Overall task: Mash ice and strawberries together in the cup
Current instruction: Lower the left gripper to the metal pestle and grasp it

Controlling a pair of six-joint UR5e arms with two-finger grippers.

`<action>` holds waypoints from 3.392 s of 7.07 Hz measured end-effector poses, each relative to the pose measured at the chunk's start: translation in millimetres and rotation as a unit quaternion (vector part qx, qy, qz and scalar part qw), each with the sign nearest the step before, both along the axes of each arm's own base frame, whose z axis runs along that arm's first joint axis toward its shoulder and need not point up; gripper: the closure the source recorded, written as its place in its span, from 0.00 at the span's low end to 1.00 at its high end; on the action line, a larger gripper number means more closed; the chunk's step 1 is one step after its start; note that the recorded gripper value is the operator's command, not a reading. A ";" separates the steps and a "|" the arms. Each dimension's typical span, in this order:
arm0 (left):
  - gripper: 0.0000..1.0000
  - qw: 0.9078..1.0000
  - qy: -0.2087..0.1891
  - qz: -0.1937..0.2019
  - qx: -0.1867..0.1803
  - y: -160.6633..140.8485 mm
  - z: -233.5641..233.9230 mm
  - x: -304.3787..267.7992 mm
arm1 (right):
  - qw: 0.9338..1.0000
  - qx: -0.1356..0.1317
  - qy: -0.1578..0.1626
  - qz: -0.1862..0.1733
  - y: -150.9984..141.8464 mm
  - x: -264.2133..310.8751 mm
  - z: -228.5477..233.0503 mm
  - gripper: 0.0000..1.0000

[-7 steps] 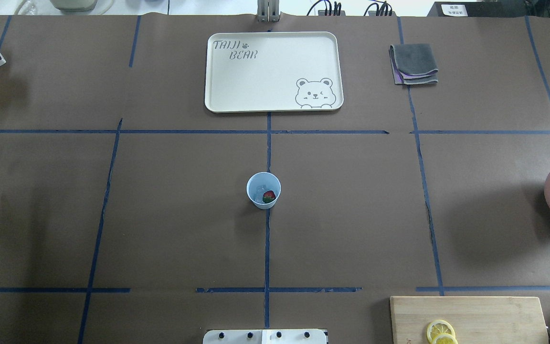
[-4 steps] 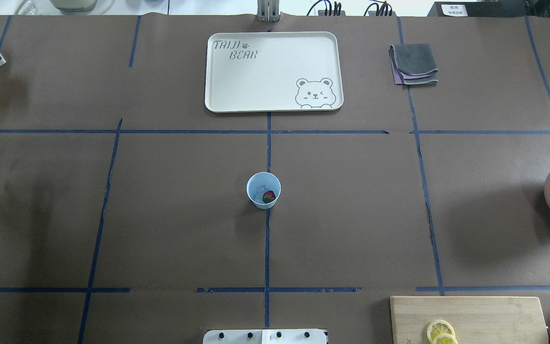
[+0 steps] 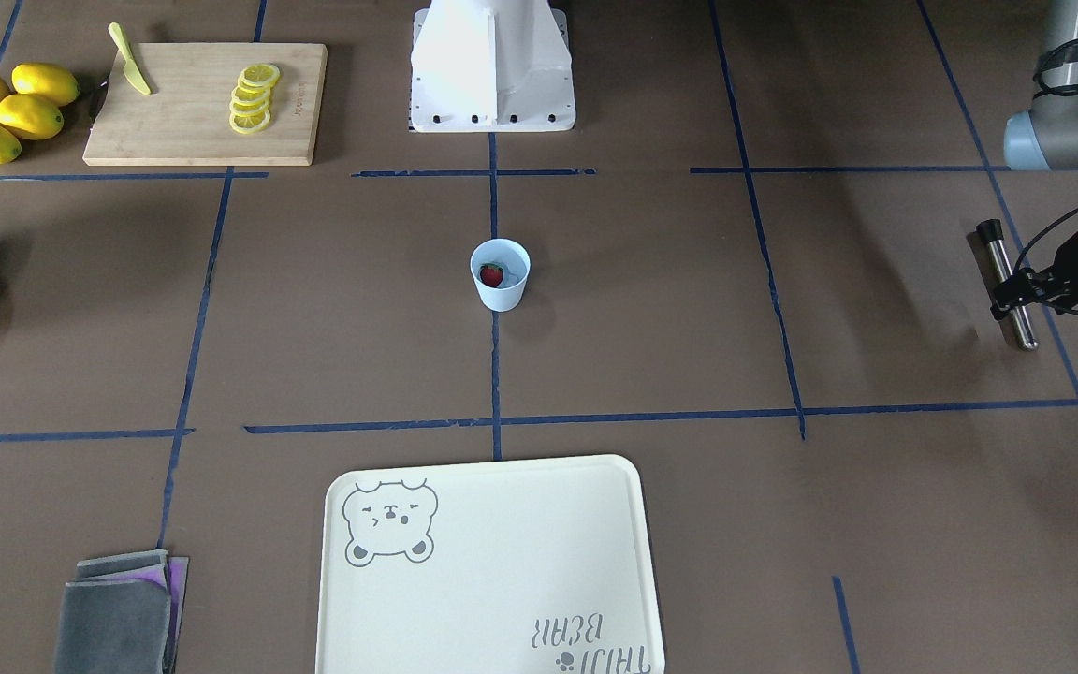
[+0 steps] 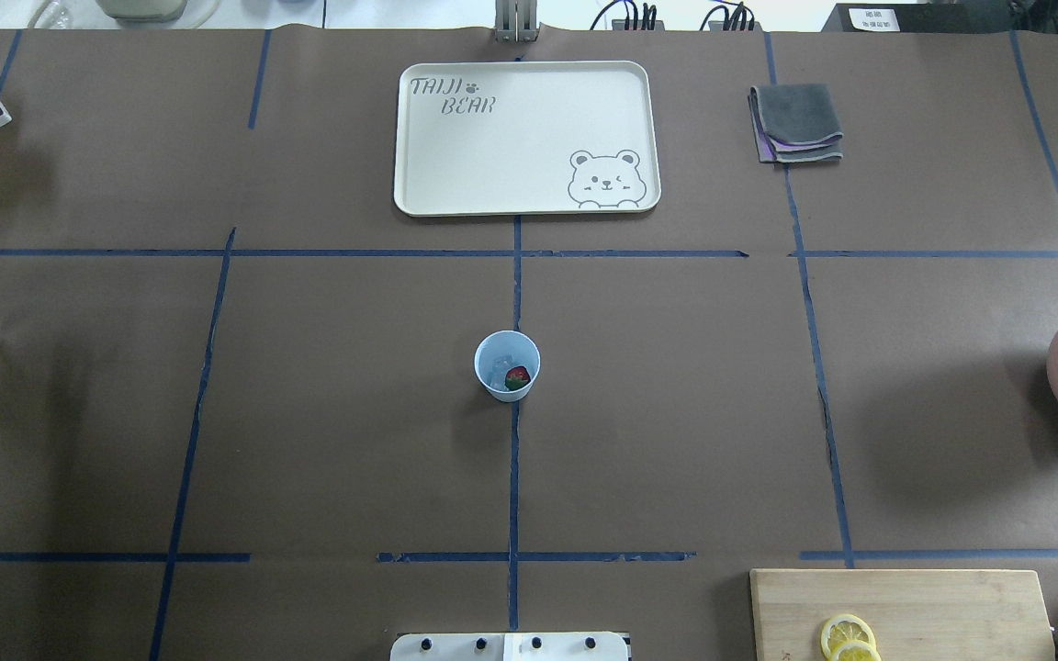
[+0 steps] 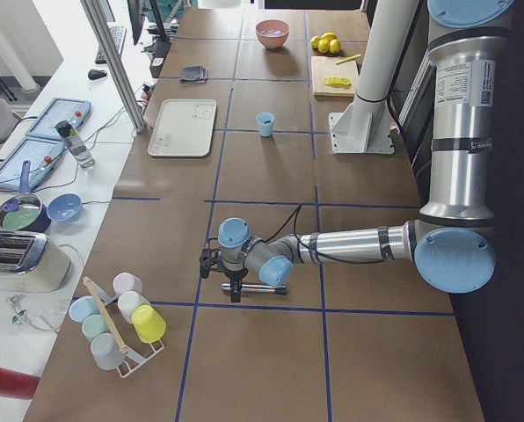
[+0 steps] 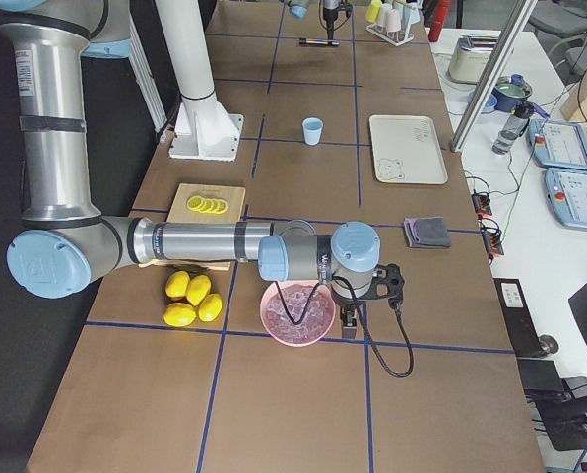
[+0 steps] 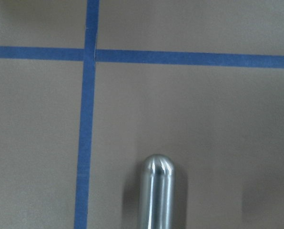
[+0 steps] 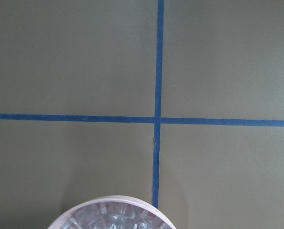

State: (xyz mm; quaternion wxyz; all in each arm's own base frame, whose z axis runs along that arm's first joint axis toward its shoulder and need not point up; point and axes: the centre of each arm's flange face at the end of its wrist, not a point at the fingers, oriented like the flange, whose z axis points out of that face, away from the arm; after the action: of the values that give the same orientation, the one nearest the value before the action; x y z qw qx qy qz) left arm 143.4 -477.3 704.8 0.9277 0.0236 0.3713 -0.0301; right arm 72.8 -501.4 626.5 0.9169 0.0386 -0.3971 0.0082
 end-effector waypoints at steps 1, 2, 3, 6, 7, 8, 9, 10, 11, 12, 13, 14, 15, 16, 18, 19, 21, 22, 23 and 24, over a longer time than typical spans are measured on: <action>0.08 1.000 0.001 0.000 0.003 0.5 3.4 0.0 | 1.000 0.000 0.000 0.000 0.0 0.0 -0.3 0.00; 0.11 1.000 0.003 -0.001 0.005 0.9 6.0 -0.2 | 1.000 0.001 0.001 0.000 -0.1 0.1 -0.4 0.00; 0.16 1.000 0.003 -0.001 0.005 1.1 6.7 0.0 | 1.000 0.002 0.001 0.000 -0.2 0.1 -1.2 0.00; 0.30 1.000 0.004 -0.001 0.007 1.0 6.0 0.5 | 1.000 0.005 0.001 0.000 -0.9 0.1 -3.8 0.00; 0.30 1.000 0.005 -0.001 0.008 1.0 5.7 0.6 | 1.000 0.006 0.001 -0.001 -1.0 0.1 -4.1 0.00; 0.30 1.000 0.005 0.000 0.008 1.0 5.6 0.6 | 1.000 0.006 0.001 -0.001 -1.0 0.2 -4.2 0.00; 0.32 1.000 0.004 0.000 0.009 1.1 5.7 0.9 | 1.000 0.006 0.001 -0.001 -1.0 0.2 -3.9 0.00; 0.33 1.000 0.004 0.001 0.009 1.2 6.0 1.0 | 1.000 0.006 0.001 -0.001 -1.0 0.2 -3.6 0.00; 0.34 1.000 0.004 0.001 0.008 1.3 6.2 1.2 | 1.000 0.006 0.002 -0.001 -1.0 0.2 -3.6 0.00; 0.34 1.000 0.004 0.001 0.008 1.3 6.2 1.2 | 1.000 0.005 0.002 -0.001 -1.0 0.2 -3.6 0.00; 0.39 1.000 0.004 0.001 0.008 1.4 6.3 1.5 | 1.000 0.005 0.002 -0.001 -1.0 0.2 -3.5 0.00; 0.50 1.000 0.004 0.003 0.008 1.9 6.4 3.1 | 1.000 0.005 0.002 -0.001 -1.0 0.2 -3.3 0.00; 0.60 1.000 0.004 0.004 0.006 2.6 6.4 5.4 | 1.000 0.005 0.002 -0.001 -1.0 0.2 -3.0 0.00; 0.74 1.000 0.004 0.005 0.005 3.1 7.1 6.4 | 1.000 0.005 0.002 -0.001 -1.0 0.2 -2.9 0.00; 0.93 1.000 0.004 0.006 0.007 3.3 7.0 6.9 | 1.000 0.005 0.002 -0.001 -1.0 0.2 -2.8 0.00; 0.99 1.000 0.005 0.008 0.007 3.6 6.1 7.1 | 1.000 0.005 0.002 -0.002 -1.0 0.2 -2.8 0.00; 1.00 1.000 0.018 0.011 0.015 1.8 -9.1 7.9 | 1.000 0.007 0.002 -0.003 -1.0 0.2 -2.9 0.00; 1.00 0.999 0.037 0.011 0.026 -1.8 -31.9 4.6 | 1.000 0.008 0.002 -0.003 -1.1 0.3 -3.6 0.00; 1.00 0.997 0.057 0.004 0.049 -8.5 -64.3 -5.0 | 1.000 0.009 0.002 -0.003 -1.1 0.3 -4.2 0.00; 1.00 0.993 0.073 -0.006 0.092 -18.8 -110.4 -14.2 | 1.000 0.009 0.002 -0.002 -1.2 0.3 -5.3 0.00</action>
State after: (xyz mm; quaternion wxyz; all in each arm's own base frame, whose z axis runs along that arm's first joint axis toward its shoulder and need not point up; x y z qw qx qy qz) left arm 129.2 -496.1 594.4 0.8918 0.1089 0.4390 -0.0035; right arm 73.1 -502.6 621.2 0.9175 0.0461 -0.3950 0.0025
